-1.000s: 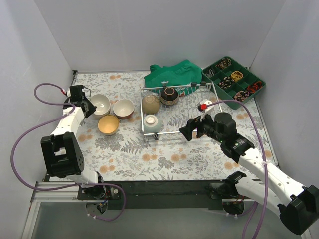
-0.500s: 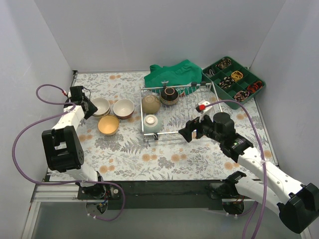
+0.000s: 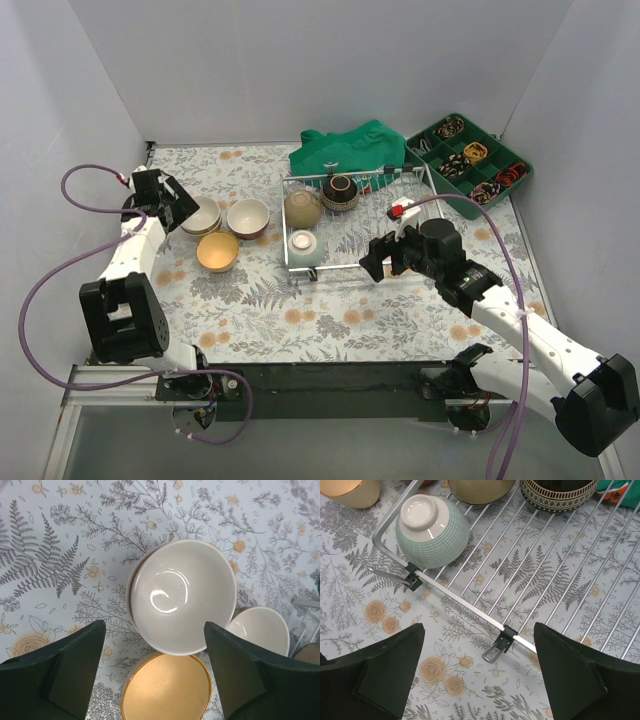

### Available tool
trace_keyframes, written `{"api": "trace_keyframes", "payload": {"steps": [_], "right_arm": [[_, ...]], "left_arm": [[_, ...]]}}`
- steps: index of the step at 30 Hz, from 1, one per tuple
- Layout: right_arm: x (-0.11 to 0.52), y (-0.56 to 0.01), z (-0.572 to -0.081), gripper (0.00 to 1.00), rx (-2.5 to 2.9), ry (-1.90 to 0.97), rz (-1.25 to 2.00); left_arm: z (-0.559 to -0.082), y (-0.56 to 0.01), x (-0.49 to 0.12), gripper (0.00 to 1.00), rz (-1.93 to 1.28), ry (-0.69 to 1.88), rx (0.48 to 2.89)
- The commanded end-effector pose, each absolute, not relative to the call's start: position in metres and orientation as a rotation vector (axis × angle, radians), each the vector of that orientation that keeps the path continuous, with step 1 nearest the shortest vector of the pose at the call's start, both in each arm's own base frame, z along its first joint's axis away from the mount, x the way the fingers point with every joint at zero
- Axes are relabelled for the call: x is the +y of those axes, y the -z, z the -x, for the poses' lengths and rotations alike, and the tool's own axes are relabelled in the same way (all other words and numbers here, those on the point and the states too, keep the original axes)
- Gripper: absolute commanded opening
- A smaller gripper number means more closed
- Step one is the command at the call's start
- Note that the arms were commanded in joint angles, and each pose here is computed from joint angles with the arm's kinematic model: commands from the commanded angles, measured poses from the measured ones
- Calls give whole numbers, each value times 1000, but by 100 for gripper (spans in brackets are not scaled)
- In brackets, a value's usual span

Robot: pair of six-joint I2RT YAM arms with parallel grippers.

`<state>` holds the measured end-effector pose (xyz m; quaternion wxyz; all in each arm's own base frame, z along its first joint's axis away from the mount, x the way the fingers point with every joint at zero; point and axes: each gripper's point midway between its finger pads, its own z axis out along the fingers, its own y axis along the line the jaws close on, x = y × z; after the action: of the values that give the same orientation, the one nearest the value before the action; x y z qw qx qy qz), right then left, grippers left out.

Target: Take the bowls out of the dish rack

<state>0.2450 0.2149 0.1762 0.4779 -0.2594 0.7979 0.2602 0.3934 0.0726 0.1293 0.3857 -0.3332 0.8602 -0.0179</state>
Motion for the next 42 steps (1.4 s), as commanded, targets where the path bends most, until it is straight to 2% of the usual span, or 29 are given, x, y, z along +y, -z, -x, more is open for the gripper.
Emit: {"api": "trace_keyframes", "payload": {"steps": [1,3,4,7,14,19,24,28,31,35,42], "right_arm": [[212,-202,-272,99,1894,-522,617],[213,-210,-281,99,1885,-503,604],[215,-205,-286,99,1912,-496,584],[215,-208,-305,99,1932,-459,493],[236,-214,-351,99,1983,-595,259],[246,-200,-385,99,2031,-646,201],[253,-194,-411,98,1933,-504,478],[251,-179,-428,99,1846,-283,760],[256,-173,-432,99,1786,-159,901],[271,-164,-428,99,1571,71,1262],[282,-147,-437,99,1410,333,1495]], "left_arm": [[-390,-168,68,87,783,94,2080],[-386,-176,58,92,750,147,2058],[-388,-182,52,98,725,171,2041],[-385,-198,29,98,602,192,2018],[-369,-228,-55,98,223,238,1960],[-362,-238,-75,98,134,271,1916],[-362,-235,-73,98,141,251,1914],[-363,-233,-73,98,144,249,1919],[-364,-233,-71,98,154,235,1917],[-364,-232,-68,98,165,217,1921],[-364,-229,-67,98,167,212,1928]]}}
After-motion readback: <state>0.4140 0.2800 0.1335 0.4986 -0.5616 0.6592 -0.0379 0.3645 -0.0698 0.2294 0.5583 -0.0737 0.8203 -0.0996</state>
